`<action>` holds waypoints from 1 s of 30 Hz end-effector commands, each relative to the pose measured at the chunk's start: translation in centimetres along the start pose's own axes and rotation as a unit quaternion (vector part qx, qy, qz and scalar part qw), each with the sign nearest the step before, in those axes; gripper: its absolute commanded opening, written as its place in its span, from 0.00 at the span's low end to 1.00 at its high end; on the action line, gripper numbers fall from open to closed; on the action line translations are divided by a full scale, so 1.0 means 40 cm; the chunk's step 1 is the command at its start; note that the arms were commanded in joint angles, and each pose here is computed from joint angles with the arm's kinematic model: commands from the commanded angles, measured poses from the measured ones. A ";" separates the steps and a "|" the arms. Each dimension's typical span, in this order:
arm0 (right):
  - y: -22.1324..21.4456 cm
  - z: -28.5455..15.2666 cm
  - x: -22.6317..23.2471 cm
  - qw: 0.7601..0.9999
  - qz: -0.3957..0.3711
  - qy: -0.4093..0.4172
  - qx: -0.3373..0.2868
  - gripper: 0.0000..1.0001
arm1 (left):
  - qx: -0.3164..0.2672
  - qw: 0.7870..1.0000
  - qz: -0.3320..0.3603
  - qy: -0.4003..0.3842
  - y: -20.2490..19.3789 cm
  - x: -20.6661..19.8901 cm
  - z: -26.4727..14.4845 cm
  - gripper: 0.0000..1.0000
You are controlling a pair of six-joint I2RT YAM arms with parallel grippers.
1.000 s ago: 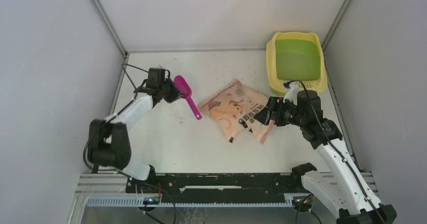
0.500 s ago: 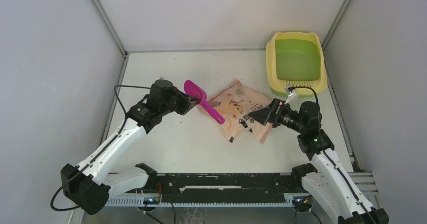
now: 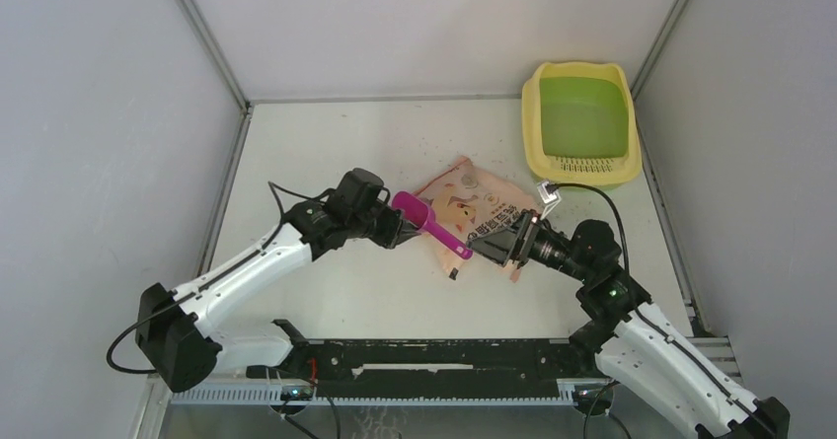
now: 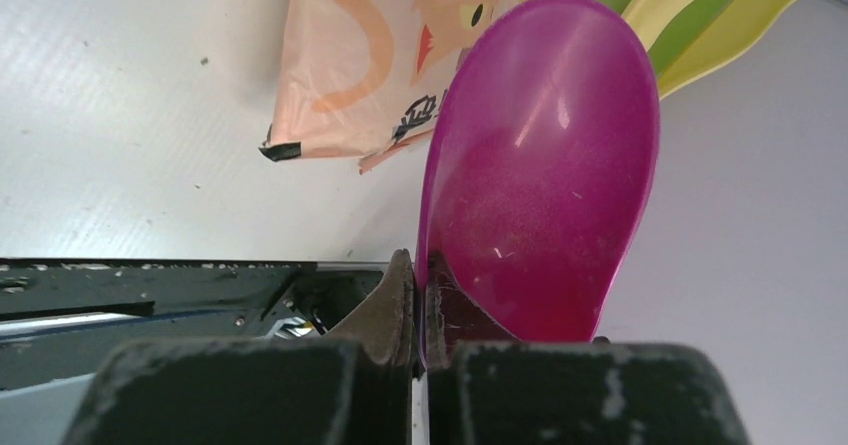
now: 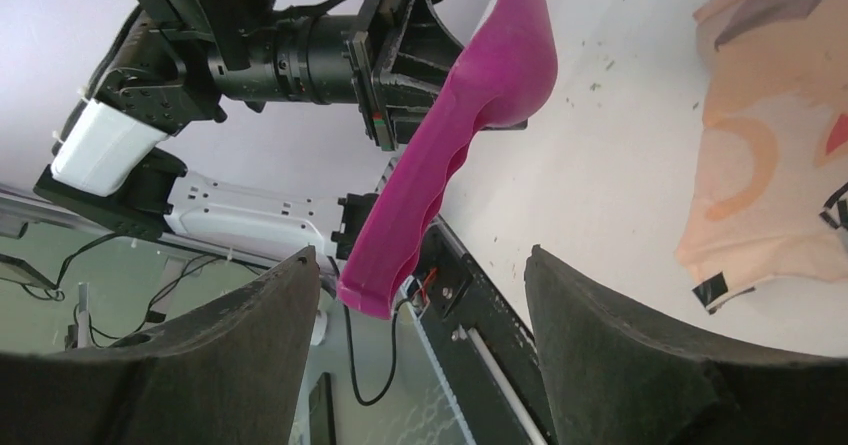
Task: Fill the litter box with clean litter
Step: Pick up the spatula from the center of the board.
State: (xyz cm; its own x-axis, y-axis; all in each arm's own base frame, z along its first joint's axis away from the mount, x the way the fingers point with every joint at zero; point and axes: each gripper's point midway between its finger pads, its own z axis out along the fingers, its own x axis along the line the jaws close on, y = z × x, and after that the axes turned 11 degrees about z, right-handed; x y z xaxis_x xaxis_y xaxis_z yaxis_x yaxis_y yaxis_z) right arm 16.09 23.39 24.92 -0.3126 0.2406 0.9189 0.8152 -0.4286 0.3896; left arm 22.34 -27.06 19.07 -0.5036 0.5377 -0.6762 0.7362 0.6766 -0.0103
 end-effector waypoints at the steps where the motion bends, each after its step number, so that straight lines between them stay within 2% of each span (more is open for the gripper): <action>1: 0.017 0.010 0.018 1.000 -0.005 -0.016 -0.023 0.80 | 0.024 0.999 -0.040 -0.029 -0.034 -0.041 0.008 0.00; 8: -0.001 0.031 0.025 0.997 -0.023 -0.067 -0.008 0.71 | 0.027 0.998 -0.047 -0.016 -0.050 -0.045 0.027 0.00; 30: -0.015 0.086 0.000 0.993 -0.030 -0.113 0.004 0.47 | 0.031 0.999 -0.038 0.000 -0.079 -0.049 0.063 0.00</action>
State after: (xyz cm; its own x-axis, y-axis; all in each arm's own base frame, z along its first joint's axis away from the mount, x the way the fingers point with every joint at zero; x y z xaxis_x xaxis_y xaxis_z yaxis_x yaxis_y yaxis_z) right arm 16.71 25.96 21.36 -0.1836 0.4948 0.8494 0.8312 -0.3831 0.4029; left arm 21.35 -30.16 16.19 -0.5844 0.5298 -0.6146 0.7231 0.6837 -0.0981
